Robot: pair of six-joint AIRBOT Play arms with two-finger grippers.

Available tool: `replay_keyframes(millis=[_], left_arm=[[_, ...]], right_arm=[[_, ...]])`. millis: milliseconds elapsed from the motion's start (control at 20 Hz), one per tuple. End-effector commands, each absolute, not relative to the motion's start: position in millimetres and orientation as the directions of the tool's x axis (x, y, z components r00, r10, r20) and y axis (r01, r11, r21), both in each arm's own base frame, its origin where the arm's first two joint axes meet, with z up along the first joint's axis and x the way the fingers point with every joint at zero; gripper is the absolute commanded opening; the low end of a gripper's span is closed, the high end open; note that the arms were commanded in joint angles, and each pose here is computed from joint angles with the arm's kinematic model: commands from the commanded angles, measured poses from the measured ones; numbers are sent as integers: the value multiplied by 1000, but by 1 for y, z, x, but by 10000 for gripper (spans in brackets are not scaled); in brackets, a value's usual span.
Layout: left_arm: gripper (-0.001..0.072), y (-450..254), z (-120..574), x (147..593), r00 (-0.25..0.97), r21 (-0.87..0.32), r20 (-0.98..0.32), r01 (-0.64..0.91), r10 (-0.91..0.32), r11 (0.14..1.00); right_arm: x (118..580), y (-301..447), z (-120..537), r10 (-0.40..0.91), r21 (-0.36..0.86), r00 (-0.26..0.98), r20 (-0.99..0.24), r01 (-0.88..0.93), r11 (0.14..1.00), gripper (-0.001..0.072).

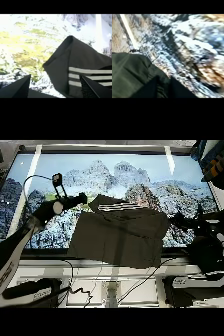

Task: Fold the clothes and pants, and hang the long-sleeved shirts on hangers.

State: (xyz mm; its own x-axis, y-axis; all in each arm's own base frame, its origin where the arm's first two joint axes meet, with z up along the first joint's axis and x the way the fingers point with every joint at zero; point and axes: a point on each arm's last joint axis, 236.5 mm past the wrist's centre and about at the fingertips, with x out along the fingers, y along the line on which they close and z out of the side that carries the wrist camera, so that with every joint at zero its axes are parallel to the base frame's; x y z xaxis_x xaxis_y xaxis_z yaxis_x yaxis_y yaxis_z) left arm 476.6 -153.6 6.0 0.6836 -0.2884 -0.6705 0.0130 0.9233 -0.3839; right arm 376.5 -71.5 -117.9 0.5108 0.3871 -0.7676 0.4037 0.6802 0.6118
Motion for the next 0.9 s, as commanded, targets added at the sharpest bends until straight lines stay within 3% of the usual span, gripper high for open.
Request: replay_keyframes(millis=[0,100,150,200,500,850], left_arm=[[693,-176,-25,481,516,-398,-788,-13,-335,917],[665,-189,-36,472,414,-385,-830,55,-372,921],[585,-196,-39,467,381,-400,-834,79,-398,913],[575,-202,-42,466,364,-418,-830,96,-423,903],[606,-225,-62,443,209,-579,-789,62,-578,813],[592,-230,-79,438,173,-581,-796,55,-580,812]], right_arm=[[387,-61,-117,378,601,516,-769,378,704,23],[390,-61,-118,363,590,521,-772,376,715,21],[391,-60,-118,363,589,521,-772,375,716,21],[391,-60,-118,363,589,520,-773,375,716,21],[390,-60,-118,365,590,519,-772,374,716,21],[390,-59,-118,369,592,518,-772,373,715,21]])
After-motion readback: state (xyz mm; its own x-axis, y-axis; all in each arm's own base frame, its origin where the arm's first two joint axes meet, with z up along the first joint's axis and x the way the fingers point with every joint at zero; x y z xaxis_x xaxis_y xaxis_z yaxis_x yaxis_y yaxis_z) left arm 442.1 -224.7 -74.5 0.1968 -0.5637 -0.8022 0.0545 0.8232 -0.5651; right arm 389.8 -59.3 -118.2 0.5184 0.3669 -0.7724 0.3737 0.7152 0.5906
